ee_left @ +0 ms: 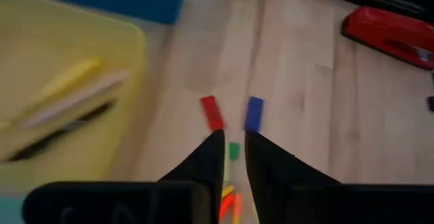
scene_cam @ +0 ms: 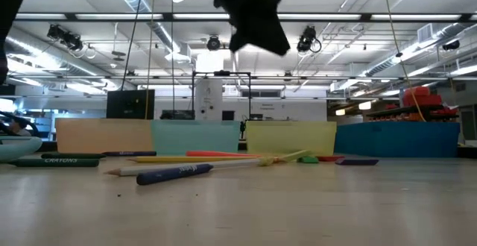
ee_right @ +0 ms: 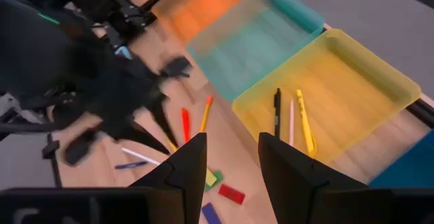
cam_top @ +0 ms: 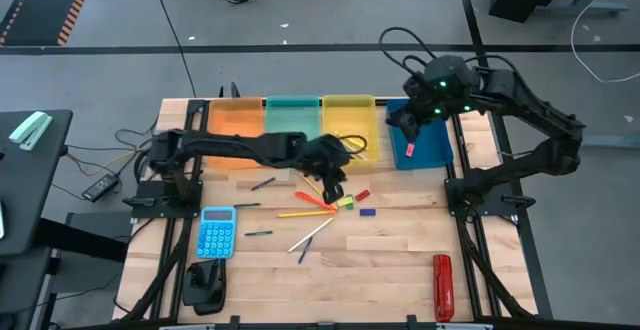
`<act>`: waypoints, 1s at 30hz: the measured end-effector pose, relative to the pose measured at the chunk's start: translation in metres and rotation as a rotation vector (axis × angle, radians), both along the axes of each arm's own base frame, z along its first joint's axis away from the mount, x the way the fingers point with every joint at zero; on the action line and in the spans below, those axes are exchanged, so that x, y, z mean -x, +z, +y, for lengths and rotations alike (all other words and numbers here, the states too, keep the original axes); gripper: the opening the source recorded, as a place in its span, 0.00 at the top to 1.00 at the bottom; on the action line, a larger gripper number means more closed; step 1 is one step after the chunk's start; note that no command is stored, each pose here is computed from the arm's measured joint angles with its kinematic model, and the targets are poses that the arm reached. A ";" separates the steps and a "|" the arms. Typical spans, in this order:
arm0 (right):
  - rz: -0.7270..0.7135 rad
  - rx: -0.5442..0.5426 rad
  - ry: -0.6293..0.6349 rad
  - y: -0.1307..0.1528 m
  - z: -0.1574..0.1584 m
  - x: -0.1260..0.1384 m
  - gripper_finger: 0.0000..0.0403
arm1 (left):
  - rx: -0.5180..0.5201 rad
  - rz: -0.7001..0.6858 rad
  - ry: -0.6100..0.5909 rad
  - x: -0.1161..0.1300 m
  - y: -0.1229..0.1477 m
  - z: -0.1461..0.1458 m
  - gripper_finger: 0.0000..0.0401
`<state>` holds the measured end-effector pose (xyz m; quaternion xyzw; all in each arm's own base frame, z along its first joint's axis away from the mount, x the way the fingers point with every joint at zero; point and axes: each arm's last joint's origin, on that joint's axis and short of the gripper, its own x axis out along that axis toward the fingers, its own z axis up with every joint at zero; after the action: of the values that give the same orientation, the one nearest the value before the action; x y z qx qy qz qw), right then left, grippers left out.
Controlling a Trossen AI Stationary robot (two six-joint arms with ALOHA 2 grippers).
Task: Sort crayons/erasers/pens/pencils in bins
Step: Put the light green eraser into the blue bin
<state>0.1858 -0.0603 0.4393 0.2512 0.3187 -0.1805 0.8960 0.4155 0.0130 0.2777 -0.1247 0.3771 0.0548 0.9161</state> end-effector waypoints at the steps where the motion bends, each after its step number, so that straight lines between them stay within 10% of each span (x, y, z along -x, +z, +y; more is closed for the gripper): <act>1: 0.000 0.007 0.008 0.001 0.001 0.003 0.65 | 0.015 0.017 -0.009 -0.004 -0.008 -0.001 0.80; 14: 0.109 0.072 0.096 -0.003 0.007 0.020 0.65 | 0.034 0.103 -0.029 -0.036 -0.080 -0.003 0.53; 30: 0.140 0.178 0.202 -0.003 0.007 0.021 0.65 | -0.024 0.152 -0.034 -0.044 -0.112 -0.003 0.55</act>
<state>0.1650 -0.0528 0.4361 0.1241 0.3868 -0.1338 0.9039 0.4598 0.0099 0.1653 -0.1028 0.4471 0.0531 0.8870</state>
